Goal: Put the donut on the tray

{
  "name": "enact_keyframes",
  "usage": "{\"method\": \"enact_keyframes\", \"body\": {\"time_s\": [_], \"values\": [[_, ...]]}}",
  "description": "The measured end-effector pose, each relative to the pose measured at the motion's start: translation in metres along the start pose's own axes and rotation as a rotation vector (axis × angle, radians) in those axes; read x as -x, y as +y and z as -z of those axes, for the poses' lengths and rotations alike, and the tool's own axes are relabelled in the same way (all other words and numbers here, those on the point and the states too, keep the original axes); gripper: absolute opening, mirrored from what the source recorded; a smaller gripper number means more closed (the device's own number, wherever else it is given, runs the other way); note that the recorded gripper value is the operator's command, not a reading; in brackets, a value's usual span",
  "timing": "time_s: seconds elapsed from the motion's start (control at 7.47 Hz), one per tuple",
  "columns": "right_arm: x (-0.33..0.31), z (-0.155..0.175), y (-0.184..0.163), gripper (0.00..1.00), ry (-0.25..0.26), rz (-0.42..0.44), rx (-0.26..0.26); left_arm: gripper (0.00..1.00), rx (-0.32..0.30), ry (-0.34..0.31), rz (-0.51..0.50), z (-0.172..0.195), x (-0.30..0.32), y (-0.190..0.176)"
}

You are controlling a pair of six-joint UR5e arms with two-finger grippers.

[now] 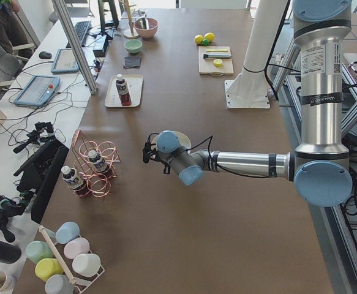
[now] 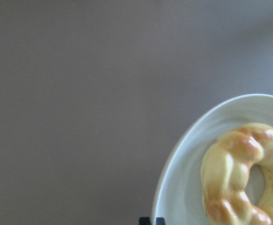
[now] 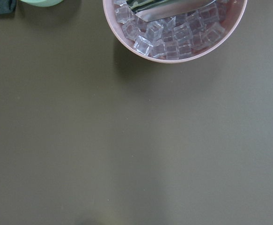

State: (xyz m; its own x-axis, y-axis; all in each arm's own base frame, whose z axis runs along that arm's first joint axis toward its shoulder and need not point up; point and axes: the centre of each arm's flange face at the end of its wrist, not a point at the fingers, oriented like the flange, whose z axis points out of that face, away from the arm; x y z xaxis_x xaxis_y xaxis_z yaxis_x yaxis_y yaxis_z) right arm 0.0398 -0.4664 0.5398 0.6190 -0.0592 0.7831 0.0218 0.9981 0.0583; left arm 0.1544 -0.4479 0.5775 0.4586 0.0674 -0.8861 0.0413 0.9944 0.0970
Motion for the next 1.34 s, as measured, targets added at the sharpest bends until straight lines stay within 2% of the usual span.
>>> {"method": "enact_keyframes", "body": {"time_s": [0.27, 0.54, 0.94, 1.34], "values": [[0.043, -0.004, -0.012, 1.00, -0.007, -0.026, 0.004, 0.00, -0.015, 0.079, 0.010, 0.018, -0.084, -0.005], [0.102, -0.005, -0.024, 1.00, -0.023, -0.052, 0.001, 0.00, 0.012, 0.133, 0.097, 0.016, -0.181, -0.026], [0.197, -0.006, -0.043, 1.00, -0.064, -0.114, -0.019, 0.00, 0.013, 0.071, 0.195, 0.029, -0.350, -0.063], [0.298, -0.015, -0.057, 0.99, -0.120, -0.174, -0.050, 0.00, -0.014, 0.024, 0.223, 0.004, -0.472, -0.047]]}}
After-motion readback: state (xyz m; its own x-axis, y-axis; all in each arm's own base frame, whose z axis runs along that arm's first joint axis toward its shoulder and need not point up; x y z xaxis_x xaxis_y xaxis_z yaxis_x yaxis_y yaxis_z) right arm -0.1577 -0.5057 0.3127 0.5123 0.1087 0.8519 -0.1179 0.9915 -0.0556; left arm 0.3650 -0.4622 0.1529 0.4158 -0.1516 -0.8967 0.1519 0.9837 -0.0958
